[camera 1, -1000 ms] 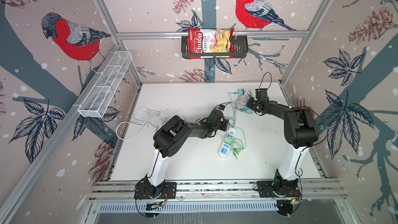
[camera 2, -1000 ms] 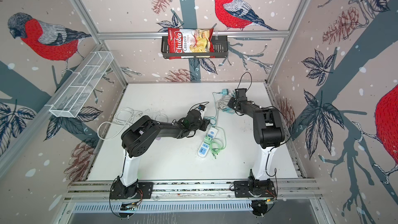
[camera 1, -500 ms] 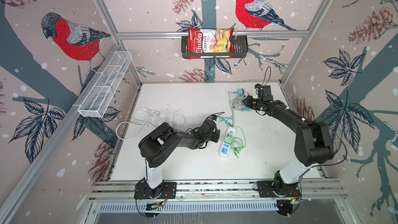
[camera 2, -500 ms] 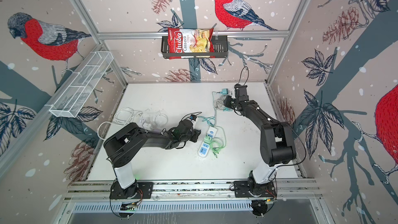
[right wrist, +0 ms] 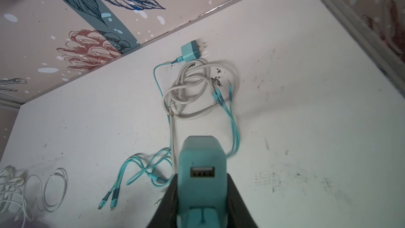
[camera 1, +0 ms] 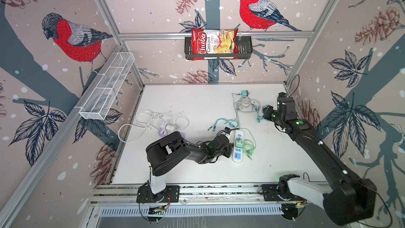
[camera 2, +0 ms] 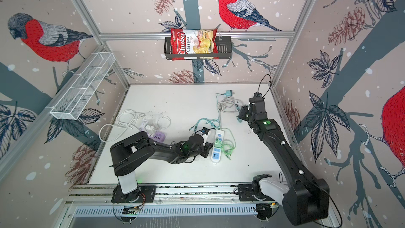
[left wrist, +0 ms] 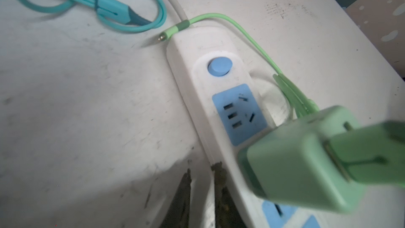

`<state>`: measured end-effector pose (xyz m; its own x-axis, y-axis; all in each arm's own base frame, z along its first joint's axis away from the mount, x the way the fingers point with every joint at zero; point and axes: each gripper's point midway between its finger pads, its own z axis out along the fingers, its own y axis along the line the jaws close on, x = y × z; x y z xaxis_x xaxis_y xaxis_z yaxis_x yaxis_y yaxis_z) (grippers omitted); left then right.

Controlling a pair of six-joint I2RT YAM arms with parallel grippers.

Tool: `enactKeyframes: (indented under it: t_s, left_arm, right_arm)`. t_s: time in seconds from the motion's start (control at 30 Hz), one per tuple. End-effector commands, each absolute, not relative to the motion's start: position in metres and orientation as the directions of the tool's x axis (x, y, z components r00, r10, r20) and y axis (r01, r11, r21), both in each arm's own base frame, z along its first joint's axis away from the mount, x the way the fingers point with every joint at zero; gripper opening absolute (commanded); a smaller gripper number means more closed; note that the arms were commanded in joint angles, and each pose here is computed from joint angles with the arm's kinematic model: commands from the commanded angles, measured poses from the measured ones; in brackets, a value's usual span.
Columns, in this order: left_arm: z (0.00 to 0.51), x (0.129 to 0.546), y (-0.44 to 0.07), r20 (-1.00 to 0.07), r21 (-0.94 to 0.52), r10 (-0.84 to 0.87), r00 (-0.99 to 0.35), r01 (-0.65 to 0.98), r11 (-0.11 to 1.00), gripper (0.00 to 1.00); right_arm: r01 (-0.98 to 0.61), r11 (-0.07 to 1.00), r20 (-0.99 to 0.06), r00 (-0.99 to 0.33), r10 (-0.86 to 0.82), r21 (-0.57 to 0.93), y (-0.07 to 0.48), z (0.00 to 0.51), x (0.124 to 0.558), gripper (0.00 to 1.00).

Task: Insert the plug
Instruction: 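Bring the held teal charger above the white power strip with the right gripper, then lower the teal charger prongs toward a blue socket with the right gripper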

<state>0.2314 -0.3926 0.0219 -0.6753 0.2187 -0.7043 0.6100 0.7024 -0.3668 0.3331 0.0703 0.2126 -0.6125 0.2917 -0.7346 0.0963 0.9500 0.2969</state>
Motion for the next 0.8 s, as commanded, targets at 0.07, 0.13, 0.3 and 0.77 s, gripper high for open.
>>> enactKeyframes:
  t_s: [0.07,0.13,0.3,0.77]
  left_arm:
    - [0.009,0.219,-0.394,-0.661,-0.376,0.259,-0.704,0.61,0.697,0.2]
    - [0.012,0.223,-0.391,-0.672,-0.356,0.258,-0.695,0.608,0.71,0.2]
    - [0.024,0.233,-0.382,-0.697,-0.289,0.263,-0.667,0.598,0.747,0.22]
    - [0.05,0.252,-0.356,-0.743,-0.21,0.229,-0.629,0.544,0.813,0.22]
  right_arm:
    - [0.148,0.954,-0.683,-0.669,0.292,0.263,0.067,0.192,0.292,0.11]
    - [0.144,0.955,-0.66,-0.696,0.283,0.258,0.073,0.18,0.279,0.11]
    - [0.1,0.964,-0.61,-0.757,0.236,0.248,0.099,0.149,0.26,0.11]
    - [0.142,0.966,-0.483,-0.844,0.233,0.218,0.131,0.11,0.193,0.09]
